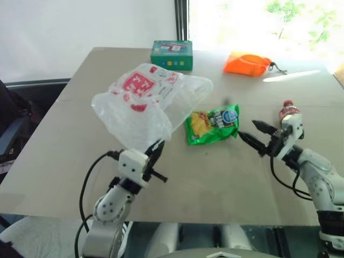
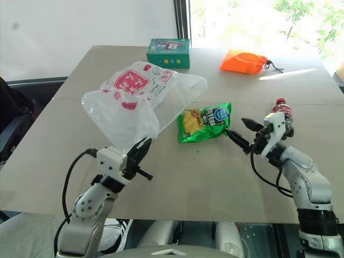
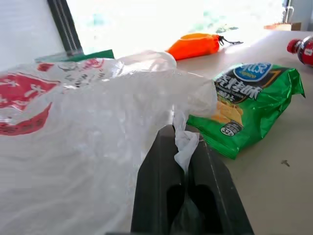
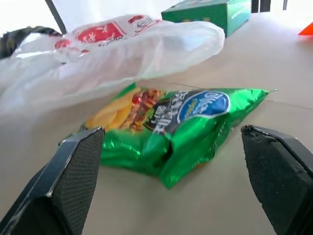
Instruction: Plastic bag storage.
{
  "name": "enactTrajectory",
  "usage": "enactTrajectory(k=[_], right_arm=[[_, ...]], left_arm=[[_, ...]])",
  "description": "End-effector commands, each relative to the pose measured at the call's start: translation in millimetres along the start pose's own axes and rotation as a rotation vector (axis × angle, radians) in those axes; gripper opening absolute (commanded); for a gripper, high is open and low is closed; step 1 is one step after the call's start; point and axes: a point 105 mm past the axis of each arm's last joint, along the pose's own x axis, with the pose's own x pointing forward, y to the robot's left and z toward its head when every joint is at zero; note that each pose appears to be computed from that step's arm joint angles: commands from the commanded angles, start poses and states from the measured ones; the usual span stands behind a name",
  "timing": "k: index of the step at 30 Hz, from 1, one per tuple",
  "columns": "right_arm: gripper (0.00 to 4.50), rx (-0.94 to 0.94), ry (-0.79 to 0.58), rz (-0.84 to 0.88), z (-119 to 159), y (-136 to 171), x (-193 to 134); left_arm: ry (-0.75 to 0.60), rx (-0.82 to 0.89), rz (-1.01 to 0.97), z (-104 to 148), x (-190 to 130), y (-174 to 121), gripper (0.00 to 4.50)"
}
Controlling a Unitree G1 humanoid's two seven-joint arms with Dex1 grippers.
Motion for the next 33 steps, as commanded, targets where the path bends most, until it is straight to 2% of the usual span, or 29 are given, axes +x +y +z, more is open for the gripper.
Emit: enactTrajectory(k=[1,5,9,16,18,20,21,22,25,27,28,31,33], right_arm=[[4.5,0.164,0.062,-0.056,-1,-12,14],[4.5,0.313,0.162,-0.052,-8,-18,33],[4.5,0.421,0.247,0.006,-18,-9,51],[4.5,0.379,0.307,0.029,-38,2,76],[4.0,0.368,0.291,0.025,-37,2,79],[3.12,0.359,0.281,0.038,-37,4,79],[2.87,0.36,0.279,0.037,-37,5,78],[2.25,0.361,0.278,0.034,-37,4,77],[1.28,0.357,0.261,0.032,-31,2,71],[0.29,0.371,0.222,0.048,-20,2,65],[0.06,0.386,0.198,0.059,-13,1,62],[0.06,0.474,0.088,0.155,24,1,44],[0.06,0.494,0.062,0.239,40,11,34]], left_arm=[[-0.098,0.028,0.122,18,-4,17,0.03],[-0.113,-0.028,0.237,15,-9,32,0.03],[-0.129,-0.074,0.311,12,-14,41,0.03],[-0.153,-0.095,0.325,11,-12,42,0.03],[-0.157,-0.096,0.332,11,-12,44,0.0],[-0.158,-0.097,0.335,11,-11,45,0.0],[-0.158,-0.097,0.334,10,-11,45,0.0],[-0.158,-0.096,0.333,10,-10,45,0.0],[-0.161,-0.096,0.326,10,-8,46,0.0],[-0.168,-0.096,0.315,11,-6,46,0.0],[-0.171,-0.096,0.31,11,-5,46,0.0],[-0.178,-0.099,0.285,12,-4,44,0.0],[-0.183,-0.103,0.27,12,-3,43,0.0]])
